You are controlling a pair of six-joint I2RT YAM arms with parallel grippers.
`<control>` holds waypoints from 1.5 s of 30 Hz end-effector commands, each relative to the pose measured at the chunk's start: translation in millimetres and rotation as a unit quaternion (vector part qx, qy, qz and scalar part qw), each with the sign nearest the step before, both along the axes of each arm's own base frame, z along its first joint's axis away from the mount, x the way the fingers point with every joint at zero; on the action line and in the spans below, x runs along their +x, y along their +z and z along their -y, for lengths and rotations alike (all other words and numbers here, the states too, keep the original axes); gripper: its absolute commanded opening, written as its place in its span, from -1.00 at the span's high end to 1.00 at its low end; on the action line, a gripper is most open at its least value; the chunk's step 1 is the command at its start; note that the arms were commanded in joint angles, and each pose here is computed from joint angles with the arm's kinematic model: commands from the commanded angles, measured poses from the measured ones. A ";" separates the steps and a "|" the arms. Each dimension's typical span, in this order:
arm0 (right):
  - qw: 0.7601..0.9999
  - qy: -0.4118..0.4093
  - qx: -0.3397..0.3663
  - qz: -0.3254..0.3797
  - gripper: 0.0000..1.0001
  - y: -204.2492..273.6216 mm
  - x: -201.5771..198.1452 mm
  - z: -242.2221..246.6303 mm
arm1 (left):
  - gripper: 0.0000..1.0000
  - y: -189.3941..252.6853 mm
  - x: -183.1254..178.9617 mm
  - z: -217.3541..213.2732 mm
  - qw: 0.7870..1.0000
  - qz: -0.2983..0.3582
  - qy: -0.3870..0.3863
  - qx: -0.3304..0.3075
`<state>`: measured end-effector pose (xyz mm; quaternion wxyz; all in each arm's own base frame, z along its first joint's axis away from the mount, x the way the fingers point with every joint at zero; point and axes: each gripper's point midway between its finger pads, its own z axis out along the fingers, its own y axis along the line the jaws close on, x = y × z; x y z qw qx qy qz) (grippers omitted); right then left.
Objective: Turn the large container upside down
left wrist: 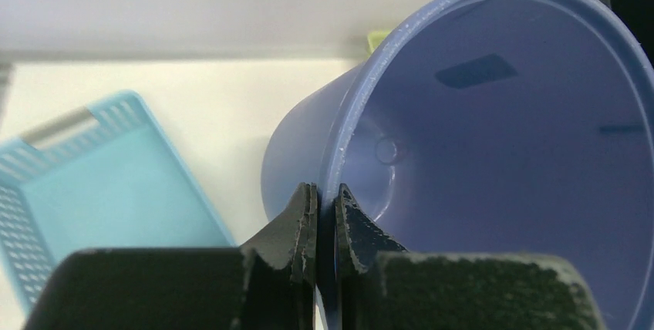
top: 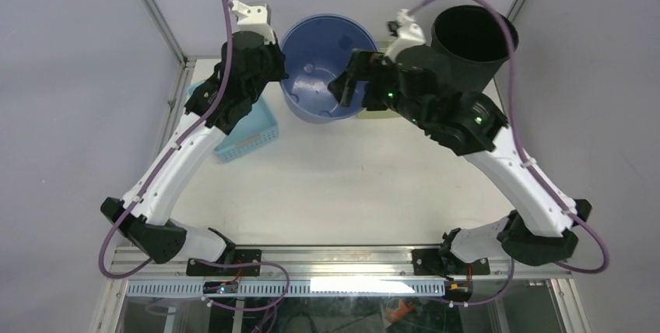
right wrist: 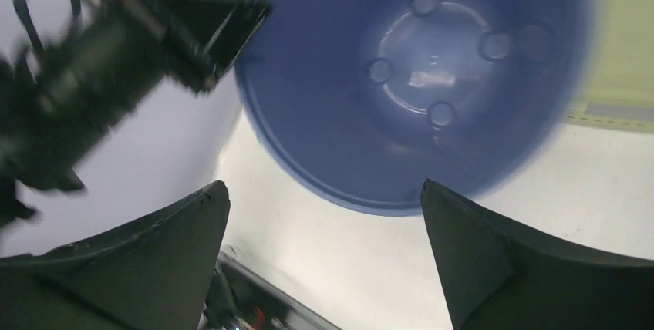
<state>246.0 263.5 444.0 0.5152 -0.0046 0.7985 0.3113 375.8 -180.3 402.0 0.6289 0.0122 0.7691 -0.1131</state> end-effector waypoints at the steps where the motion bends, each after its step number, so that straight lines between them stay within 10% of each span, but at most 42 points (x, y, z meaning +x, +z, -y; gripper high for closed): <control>1: 0.966 0.228 -0.116 0.025 -0.99 -30.0 -36.8 -50.0 | 1.00 19.2 -8.0 24.8 0.992 -0.065 -0.012 -0.106; 19: 0.882 0.320 -0.331 0.100 -0.80 -108.3 -31.4 -62.0 | 1.00 13.7 -24.0 53.8 0.984 -0.122 -0.108 -0.075; 26: 0.878 0.332 -0.335 0.086 -0.04 -117.6 -35.7 -64.4 | 1.00 12.5 -27.5 58.5 0.981 -0.127 -0.124 -0.076; 32: 0.899 0.324 -0.287 0.063 1.00 -108.1 -40.9 -74.4 | 1.00 11.4 -24.6 63.6 0.980 -0.125 -0.135 -0.072; 36: 0.934 0.276 -0.223 0.044 1.00 -90.7 -38.4 -74.6 | -0.86 29.1 -28.0 64.9 0.980 -0.097 -0.152 -0.077; 45: 0.978 0.190 0.090 0.006 1.00 -24.1 -5.8 -24.6 | -0.98 137.9 -60.4 -1.5 0.985 0.068 -0.066 -0.147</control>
